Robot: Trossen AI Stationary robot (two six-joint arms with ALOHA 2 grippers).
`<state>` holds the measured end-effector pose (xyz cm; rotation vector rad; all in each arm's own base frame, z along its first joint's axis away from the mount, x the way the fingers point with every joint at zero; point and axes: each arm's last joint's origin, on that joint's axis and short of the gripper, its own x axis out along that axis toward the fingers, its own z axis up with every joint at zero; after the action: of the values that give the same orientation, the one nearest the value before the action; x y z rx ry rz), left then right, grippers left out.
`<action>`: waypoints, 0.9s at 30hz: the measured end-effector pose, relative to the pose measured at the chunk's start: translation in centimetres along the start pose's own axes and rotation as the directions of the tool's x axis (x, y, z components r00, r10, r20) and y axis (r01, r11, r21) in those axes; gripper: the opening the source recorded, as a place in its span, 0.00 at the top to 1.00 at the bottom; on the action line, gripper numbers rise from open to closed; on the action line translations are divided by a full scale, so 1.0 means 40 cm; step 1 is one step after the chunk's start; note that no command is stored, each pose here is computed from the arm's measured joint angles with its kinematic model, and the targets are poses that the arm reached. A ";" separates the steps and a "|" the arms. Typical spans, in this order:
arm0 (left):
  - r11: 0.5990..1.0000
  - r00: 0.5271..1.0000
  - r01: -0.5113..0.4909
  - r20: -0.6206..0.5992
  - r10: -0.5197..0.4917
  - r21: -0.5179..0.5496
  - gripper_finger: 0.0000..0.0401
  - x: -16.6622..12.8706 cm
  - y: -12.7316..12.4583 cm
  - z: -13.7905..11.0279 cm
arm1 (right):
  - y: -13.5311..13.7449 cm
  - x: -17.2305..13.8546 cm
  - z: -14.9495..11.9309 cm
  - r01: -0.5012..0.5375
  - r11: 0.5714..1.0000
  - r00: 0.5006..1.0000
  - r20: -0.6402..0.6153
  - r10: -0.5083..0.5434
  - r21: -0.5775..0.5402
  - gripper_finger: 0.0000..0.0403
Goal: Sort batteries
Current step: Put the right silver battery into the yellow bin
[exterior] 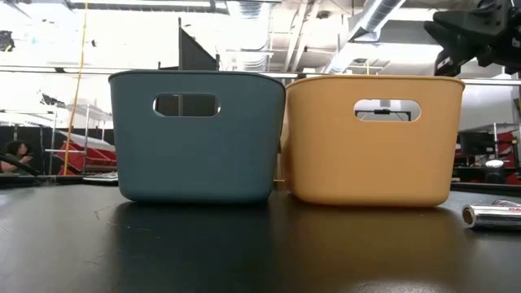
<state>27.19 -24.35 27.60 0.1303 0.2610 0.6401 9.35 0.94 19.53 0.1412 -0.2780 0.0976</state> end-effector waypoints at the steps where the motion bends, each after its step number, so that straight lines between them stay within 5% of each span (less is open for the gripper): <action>1: 1.000 1.000 0.002 0.004 -0.002 0.011 0.50 0.003 -0.004 -0.012 | 0.000 0.000 -0.001 0.000 1.000 1.000 -0.002 0.000 0.000 0.79; 9: 0.999 0.999 -0.033 -0.015 0.033 0.016 0.50 0.058 -0.001 -0.067 | 0.000 0.000 -0.001 0.001 1.000 1.000 -0.003 -0.001 0.000 0.79; 27: 1.000 0.998 0.009 -0.059 -0.007 0.019 0.50 0.089 -0.010 -0.060 | 0.001 0.002 -0.017 -0.001 1.000 0.997 -0.072 0.003 0.028 0.79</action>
<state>29.49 -22.44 24.49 0.1295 0.3243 0.6342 9.59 1.08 18.88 0.1645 -0.2046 0.1085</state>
